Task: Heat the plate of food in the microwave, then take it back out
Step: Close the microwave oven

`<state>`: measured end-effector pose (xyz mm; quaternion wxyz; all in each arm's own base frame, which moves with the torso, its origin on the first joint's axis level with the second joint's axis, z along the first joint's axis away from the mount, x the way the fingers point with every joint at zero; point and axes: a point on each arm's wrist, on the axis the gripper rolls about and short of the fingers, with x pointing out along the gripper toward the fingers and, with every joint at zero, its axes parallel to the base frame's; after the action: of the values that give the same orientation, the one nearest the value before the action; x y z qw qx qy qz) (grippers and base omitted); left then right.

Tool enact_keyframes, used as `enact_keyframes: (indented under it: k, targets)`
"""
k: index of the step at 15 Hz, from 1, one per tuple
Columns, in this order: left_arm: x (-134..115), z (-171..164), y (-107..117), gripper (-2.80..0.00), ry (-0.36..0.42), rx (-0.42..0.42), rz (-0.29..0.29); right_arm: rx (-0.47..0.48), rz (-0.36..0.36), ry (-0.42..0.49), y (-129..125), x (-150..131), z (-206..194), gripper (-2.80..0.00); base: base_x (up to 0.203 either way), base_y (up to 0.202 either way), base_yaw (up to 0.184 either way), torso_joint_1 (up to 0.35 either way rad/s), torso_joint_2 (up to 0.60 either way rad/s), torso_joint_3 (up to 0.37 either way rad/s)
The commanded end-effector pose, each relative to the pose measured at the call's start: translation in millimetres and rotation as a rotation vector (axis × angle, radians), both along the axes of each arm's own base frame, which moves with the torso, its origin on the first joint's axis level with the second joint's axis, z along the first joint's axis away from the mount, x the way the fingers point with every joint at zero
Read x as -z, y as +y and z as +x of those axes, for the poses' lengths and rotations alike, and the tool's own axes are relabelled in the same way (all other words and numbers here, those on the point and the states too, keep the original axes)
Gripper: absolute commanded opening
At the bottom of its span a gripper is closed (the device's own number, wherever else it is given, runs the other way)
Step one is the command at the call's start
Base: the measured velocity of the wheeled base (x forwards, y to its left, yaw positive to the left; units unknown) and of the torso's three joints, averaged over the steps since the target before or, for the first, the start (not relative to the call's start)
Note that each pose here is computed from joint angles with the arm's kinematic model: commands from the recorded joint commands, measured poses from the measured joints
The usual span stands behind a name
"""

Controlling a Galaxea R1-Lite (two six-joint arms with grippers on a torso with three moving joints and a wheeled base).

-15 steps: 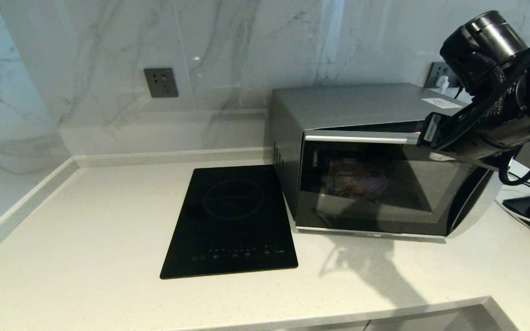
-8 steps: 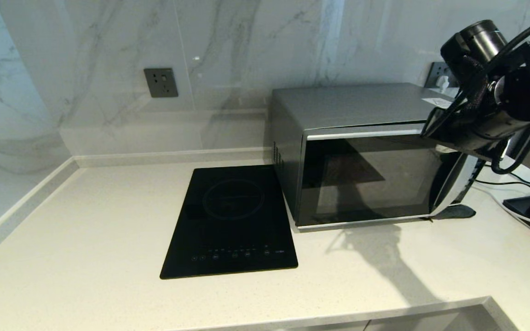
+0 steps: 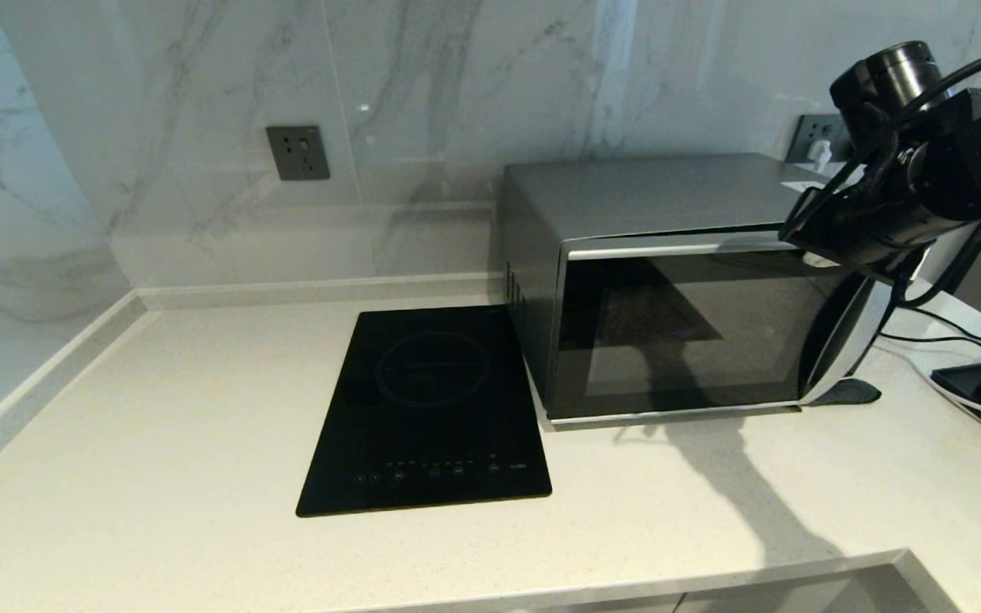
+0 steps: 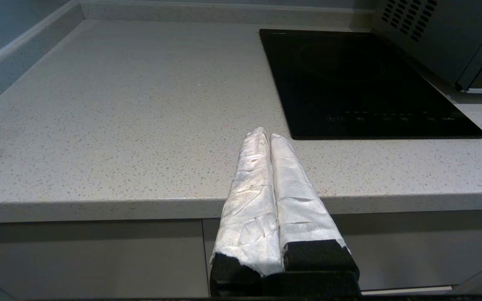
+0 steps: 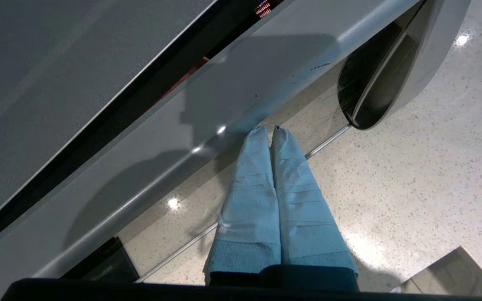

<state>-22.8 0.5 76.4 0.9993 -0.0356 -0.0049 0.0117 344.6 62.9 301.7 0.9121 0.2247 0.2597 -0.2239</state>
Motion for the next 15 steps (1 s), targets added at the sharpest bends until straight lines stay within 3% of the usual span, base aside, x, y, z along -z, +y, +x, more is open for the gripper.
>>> enact_keyframes:
  k: [1, 15]
  targets:
    - [-0.1, 0.1, 0.0, -2.8, 0.001, -0.001, -0.001, 0.003, 0.015, 0.006, -3.9, 1.1, 1.2, -2.8, 0.0, 0.0, 0.0, 0.0, 0.0, 0.0]
    - [-0.1, 0.1, 0.0, -2.8, 0.001, -0.001, -0.001, -0.004, 0.041, 0.001, -11.7, -2.5, -0.9, -2.8, 0.0, 0.0, 0.0, 0.0, 0.0, 0.0]
